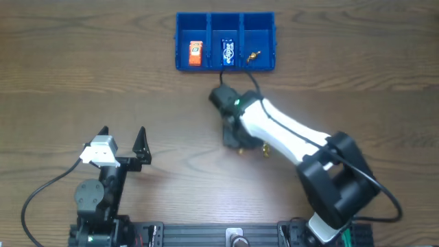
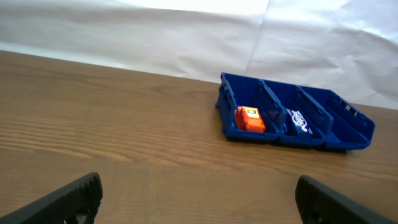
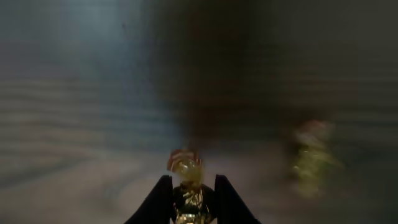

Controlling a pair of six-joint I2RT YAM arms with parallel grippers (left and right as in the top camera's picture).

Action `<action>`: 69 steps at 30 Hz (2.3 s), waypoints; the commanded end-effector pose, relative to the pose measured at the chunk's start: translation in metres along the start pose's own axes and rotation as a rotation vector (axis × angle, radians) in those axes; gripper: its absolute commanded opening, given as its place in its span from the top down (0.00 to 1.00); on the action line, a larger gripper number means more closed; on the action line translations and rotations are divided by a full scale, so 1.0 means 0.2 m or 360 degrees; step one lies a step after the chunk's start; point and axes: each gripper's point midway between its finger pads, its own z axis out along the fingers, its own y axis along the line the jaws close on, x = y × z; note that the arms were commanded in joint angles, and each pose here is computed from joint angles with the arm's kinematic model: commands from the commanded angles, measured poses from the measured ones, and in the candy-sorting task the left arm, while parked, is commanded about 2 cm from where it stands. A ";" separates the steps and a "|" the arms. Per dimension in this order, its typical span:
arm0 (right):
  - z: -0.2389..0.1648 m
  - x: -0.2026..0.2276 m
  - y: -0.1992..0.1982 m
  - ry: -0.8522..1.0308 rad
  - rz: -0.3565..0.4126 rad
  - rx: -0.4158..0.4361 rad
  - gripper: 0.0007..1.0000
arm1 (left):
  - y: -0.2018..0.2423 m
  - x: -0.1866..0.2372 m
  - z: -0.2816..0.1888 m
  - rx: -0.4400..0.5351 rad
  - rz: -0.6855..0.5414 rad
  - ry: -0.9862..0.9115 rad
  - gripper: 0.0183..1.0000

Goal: Sort Candies Into Trays

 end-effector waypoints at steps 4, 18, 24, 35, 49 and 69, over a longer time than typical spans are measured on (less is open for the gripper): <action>-0.73 -0.71 -0.15 -0.0628 0.0056 -0.0046 0.94 | 0.01 0.08 0.00 0.0008 0.0010 0.0077 0.00; -0.50 -1.39 -0.27 -0.0782 0.0120 -0.0019 0.91 | 0.01 0.08 0.00 0.0008 0.0010 0.0077 0.00; -0.37 -1.41 -0.26 -0.0739 0.0119 -0.0001 0.89 | 0.01 0.08 0.00 0.0008 0.0010 0.0077 0.00; -0.43 -1.42 -0.27 -0.0774 0.0125 -0.0013 0.30 | 0.01 0.08 0.00 0.0008 0.0010 0.0077 0.00; -0.86 -0.97 -0.34 -0.0841 0.0052 -0.0054 0.00 | 0.01 0.08 0.00 0.0008 0.0010 0.0077 0.00; 0.11 0.10 -0.39 -0.0116 0.0058 -0.0063 0.01 | 0.01 0.08 0.00 0.0008 0.0010 0.0077 0.00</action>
